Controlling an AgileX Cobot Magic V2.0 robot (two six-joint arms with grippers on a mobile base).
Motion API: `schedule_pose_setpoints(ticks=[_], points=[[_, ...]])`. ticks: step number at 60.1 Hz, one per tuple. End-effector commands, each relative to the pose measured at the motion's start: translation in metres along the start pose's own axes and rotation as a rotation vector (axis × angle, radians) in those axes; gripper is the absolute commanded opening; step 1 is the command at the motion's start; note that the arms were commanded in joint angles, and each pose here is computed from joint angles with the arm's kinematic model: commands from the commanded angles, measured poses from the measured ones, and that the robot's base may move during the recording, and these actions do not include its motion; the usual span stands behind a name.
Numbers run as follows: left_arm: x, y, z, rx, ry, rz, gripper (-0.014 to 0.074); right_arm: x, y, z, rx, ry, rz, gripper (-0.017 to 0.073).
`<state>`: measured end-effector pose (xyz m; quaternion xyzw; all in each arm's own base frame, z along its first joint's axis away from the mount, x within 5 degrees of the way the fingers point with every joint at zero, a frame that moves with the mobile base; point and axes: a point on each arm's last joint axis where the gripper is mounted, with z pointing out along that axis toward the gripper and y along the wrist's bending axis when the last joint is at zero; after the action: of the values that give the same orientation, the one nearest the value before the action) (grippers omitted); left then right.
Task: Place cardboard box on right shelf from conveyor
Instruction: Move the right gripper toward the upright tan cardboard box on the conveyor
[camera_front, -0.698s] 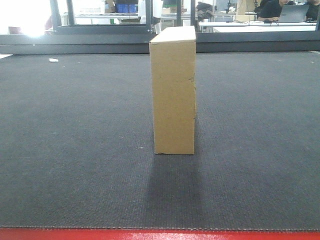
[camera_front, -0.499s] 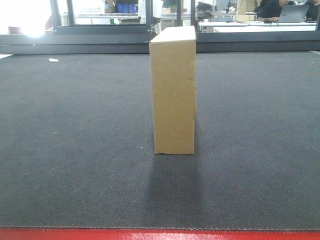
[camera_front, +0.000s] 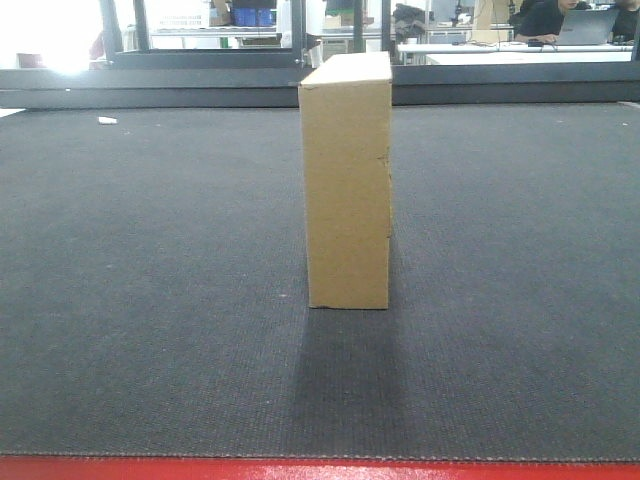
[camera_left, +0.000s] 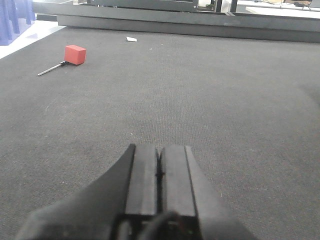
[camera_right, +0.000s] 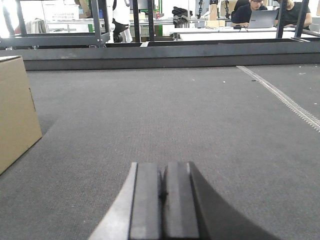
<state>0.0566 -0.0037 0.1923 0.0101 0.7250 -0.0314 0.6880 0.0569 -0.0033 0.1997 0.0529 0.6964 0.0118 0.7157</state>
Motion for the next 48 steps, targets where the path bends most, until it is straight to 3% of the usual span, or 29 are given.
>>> schedule_pose_setpoints(ticks=[1, 17, 31, 37, 48], points=[[-0.006, 0.000, -0.001, -0.005, -0.093, -0.005, -0.0116, -0.012, 0.001, -0.002, -0.008, -0.125, -0.007, 0.0036], [-0.006, 0.000, -0.001, -0.005, -0.093, -0.005, -0.0115, -0.031, 0.002, -0.006, -0.017, -0.218, 0.007, 0.0036], [-0.006, 0.000, -0.001, -0.005, -0.093, -0.005, -0.0116, -0.099, 0.009, -0.018, -0.029, -0.309, 0.011, 0.0050], [-0.006, 0.000, -0.001, -0.005, -0.093, -0.005, -0.0116, -0.124, 0.011, -0.013, -0.029, -0.312, 0.011, 0.0151], [-0.006, 0.000, -0.001, -0.005, -0.093, -0.005, -0.0115, -0.150, 0.016, 0.004, -0.058, -0.284, 0.017, 0.0444]])
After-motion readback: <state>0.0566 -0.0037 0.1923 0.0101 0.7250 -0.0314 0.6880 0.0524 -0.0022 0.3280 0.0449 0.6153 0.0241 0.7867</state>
